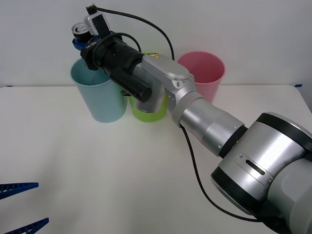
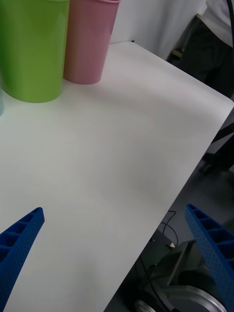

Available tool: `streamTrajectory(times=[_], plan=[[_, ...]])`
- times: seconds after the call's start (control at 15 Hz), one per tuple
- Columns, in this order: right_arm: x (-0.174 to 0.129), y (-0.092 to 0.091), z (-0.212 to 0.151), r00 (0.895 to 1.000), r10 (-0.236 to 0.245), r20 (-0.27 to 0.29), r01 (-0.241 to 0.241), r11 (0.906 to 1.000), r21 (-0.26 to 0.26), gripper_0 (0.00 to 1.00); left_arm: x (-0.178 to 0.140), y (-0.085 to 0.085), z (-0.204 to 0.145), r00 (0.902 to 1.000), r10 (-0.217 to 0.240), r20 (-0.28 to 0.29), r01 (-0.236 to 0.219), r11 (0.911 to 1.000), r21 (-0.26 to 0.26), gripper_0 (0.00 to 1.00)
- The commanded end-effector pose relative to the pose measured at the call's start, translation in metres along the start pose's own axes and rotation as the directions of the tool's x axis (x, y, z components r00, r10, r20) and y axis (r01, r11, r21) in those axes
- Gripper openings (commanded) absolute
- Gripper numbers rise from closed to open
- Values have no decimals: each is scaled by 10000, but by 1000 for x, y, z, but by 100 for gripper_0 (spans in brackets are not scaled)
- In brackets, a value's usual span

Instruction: Put cans in the blue bin and PET bottles in the pink bin and trash in the green bin.

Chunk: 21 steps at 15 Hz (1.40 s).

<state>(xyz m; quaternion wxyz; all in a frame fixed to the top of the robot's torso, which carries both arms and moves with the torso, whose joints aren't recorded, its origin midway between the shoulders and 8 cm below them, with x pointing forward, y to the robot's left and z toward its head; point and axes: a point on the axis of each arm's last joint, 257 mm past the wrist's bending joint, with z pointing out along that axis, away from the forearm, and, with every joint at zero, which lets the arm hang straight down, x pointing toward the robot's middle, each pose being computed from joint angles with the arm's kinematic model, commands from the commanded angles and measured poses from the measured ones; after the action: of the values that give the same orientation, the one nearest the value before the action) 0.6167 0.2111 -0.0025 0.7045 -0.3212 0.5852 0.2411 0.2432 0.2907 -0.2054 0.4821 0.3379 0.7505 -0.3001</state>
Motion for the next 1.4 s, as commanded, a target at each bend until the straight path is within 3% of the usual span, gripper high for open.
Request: streamTrajectory(times=[0.07,0.33,0.4,0.53,0.67,0.87,1.4], plan=[[3,2,0,10000,-69,-66,69,10000,-8,0,0,0,0,10000,0,0,0,10000,0,100],[3,2,0,10000,12,-85,-12,10000,11,0,0,0,0,10000,0,0,0,10000,0,100],[3,2,0,10000,12,-85,-12,10000,11,7,0,0,0,10000,0,0,0,10000,0,100],[3,3,0,10000,-18,-61,18,10000,-46,74,0,0,0,10000,0,0,0,10000,0,100],[0,4,0,10000,-37,18,37,9999,-135,93,0,0,0,10000,0,0,0,10000,0,100],[-4,4,0,9999,-60,125,63,9998,-201,100,0,0,0,10000,0,0,0,10000,0,100],[-5,2,0,9999,-49,143,52,9999,-165,100,0,0,0,10000,0,0,0,10000,0,100]])
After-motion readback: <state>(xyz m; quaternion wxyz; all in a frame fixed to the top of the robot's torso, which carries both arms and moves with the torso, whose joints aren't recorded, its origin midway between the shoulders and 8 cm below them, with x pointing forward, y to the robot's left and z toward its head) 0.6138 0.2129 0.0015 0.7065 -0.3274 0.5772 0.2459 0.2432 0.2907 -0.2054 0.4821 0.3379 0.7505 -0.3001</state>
